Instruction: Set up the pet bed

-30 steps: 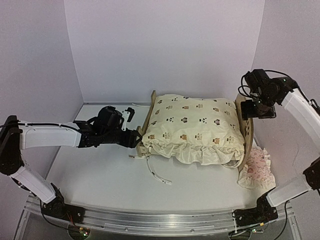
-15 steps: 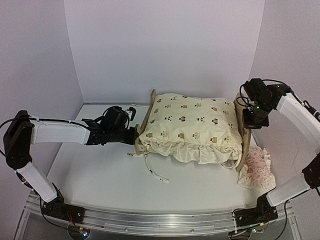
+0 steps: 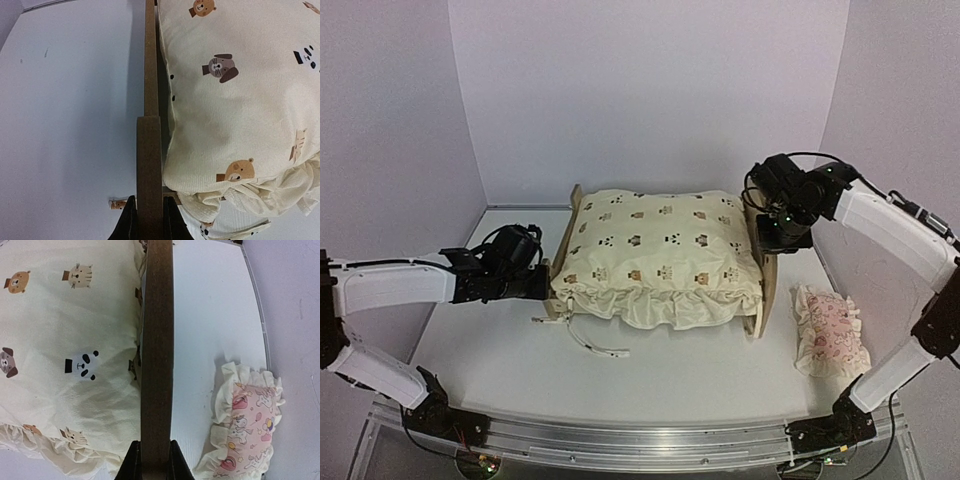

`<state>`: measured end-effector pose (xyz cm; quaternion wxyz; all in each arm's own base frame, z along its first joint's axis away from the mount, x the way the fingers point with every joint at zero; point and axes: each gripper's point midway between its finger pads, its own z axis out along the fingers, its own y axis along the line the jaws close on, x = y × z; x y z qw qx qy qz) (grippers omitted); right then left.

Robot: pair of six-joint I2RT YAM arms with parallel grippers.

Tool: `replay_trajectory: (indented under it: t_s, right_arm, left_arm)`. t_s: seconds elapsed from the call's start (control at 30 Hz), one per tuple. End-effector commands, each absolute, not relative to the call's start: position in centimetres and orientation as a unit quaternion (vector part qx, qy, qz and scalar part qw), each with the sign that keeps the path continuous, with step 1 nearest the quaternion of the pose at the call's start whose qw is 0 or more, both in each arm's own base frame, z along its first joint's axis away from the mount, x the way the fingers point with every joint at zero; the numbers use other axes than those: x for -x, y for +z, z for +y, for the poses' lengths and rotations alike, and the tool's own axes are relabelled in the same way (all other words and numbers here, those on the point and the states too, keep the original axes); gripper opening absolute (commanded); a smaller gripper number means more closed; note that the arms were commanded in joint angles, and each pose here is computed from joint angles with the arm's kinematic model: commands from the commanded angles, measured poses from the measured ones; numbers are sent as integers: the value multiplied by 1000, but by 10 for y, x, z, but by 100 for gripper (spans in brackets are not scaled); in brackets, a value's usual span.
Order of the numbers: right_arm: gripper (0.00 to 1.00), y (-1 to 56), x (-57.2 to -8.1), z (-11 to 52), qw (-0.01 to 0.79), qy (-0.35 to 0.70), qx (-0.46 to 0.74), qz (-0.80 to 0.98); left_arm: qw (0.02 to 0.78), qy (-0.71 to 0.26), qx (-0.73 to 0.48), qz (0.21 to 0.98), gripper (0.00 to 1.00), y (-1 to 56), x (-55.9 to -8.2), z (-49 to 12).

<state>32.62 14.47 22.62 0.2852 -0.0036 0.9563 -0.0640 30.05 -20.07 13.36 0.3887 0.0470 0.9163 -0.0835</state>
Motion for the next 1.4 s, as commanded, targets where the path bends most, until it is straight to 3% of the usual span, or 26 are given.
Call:
replay_trajectory:
  t_s: [0.0,0.23,0.4,0.47,0.57,0.67,0.77,0.87,1.13,1.37]
  right_arm:
    - [0,206,-318,202,268,-43,100,957]
    - [0,200,-304,247,272,-20,125,954]
    - [0,195,-293,256,267,-11,135,954]
    - [1,199,-295,248,280,-29,134,950]
    - [16,212,-298,238,302,-42,137,942]
    - [47,226,-299,228,317,-41,137,938]
    - [71,242,-300,209,333,-34,125,934]
    - [84,256,-299,185,347,-29,100,932]
    - [88,272,-266,139,383,-9,67,921]
    - [88,260,-238,116,386,5,50,921]
  left_arm:
    - [434,-46,-9,900,10,155,-296,-161]
    - [465,-14,51,884,22,175,-290,-113]
    - [496,20,91,863,80,206,-295,-91]
    - [517,18,98,850,98,227,-299,-90]
    - [552,-1,88,829,100,261,-309,-99]
    - [584,-23,55,809,100,305,-322,-116]
    - [607,-93,-29,788,99,347,-330,-158]
    - [605,-157,-138,769,97,366,-333,-220]
    - [548,-175,-429,697,87,315,-282,-406]
    - [506,-200,-549,634,84,255,-252,-489]
